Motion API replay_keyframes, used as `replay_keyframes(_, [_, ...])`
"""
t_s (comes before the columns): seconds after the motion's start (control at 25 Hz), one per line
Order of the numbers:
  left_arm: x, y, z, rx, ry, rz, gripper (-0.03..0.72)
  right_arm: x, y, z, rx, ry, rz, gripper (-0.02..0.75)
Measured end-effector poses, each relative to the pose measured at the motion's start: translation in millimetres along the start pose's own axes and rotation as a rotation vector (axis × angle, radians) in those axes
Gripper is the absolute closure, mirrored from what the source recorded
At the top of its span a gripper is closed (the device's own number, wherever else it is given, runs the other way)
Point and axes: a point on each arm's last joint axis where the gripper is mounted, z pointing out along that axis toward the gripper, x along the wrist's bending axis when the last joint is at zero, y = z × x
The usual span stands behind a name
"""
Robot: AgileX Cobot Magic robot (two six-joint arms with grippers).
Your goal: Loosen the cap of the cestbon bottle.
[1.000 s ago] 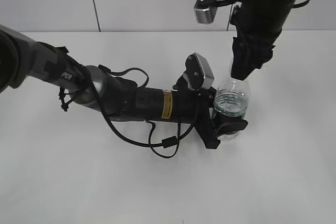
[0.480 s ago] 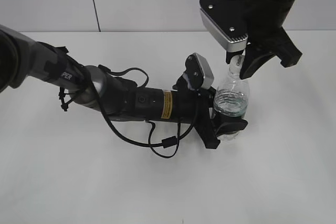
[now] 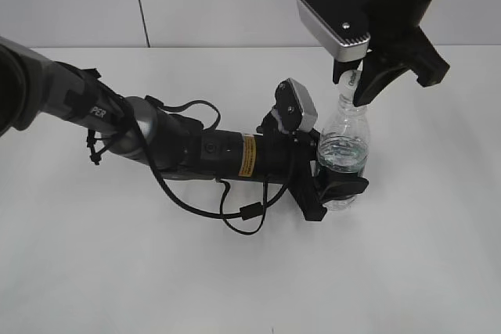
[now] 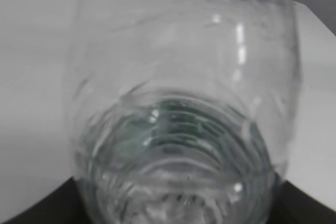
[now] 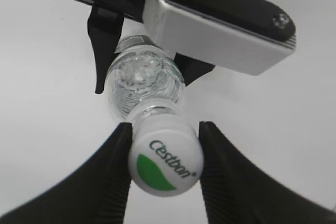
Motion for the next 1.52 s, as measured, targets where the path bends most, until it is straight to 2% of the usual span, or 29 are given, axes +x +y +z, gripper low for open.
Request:
replay_keyframes(0.2, [-0.2,0.0,-0.2,0.001,-0.005,0.006,0.279,-7.1,0.9,-14.3,0.005,-0.064,-0.005,0.444])
replay_keyframes(0.4, [-0.3,-0.1,-0.2,0.001,-0.006,0.009,0.279,-3.5,2.5,-31.2,0.017,-0.105,-0.008,0.444])
replay_keyframes(0.52, [-0.3,-0.1,-0.2,0.002,-0.006,0.011,0.279,-1.0,2.0,-39.7,0.034,-0.124,0.047,0.444])
replay_keyframes(0.64, [-0.2,0.1,-0.1,0.001,-0.006,0.012,0.279,1.0,-0.4,-45.2,0.055,-0.141,0.253,0.444])
replay_keyframes(0.88, [-0.2,0.1,-0.1,0.001,-0.006,0.012,0.279,3.1,-15.3,-48.1,0.080,-0.182,0.851,0.444])
replay_keyframes(1.0, [-0.2,0.0,-0.1,0.001,-0.006,0.012,0.279,6.9,-37.5,-50.2,0.070,-0.198,1.122,0.444])
replay_keyframes(1.16, [-0.2,0.0,-0.1,0.001,-0.006,0.012,0.279,22.3,-84.6,-51.2,0.083,-0.209,1.445,0.444])
replay_keyframes(1.36, [-0.3,0.1,-0.1,0.001,-0.007,0.012,0.279,56.0,-134.1,-36.6,0.106,-0.150,1.723,0.444])
replay_keyframes(1.52, [-0.3,0.1,-0.2,0.001,-0.008,0.013,0.279,68.4,-143.5,-9.5,0.066,-0.154,1.791,0.444])
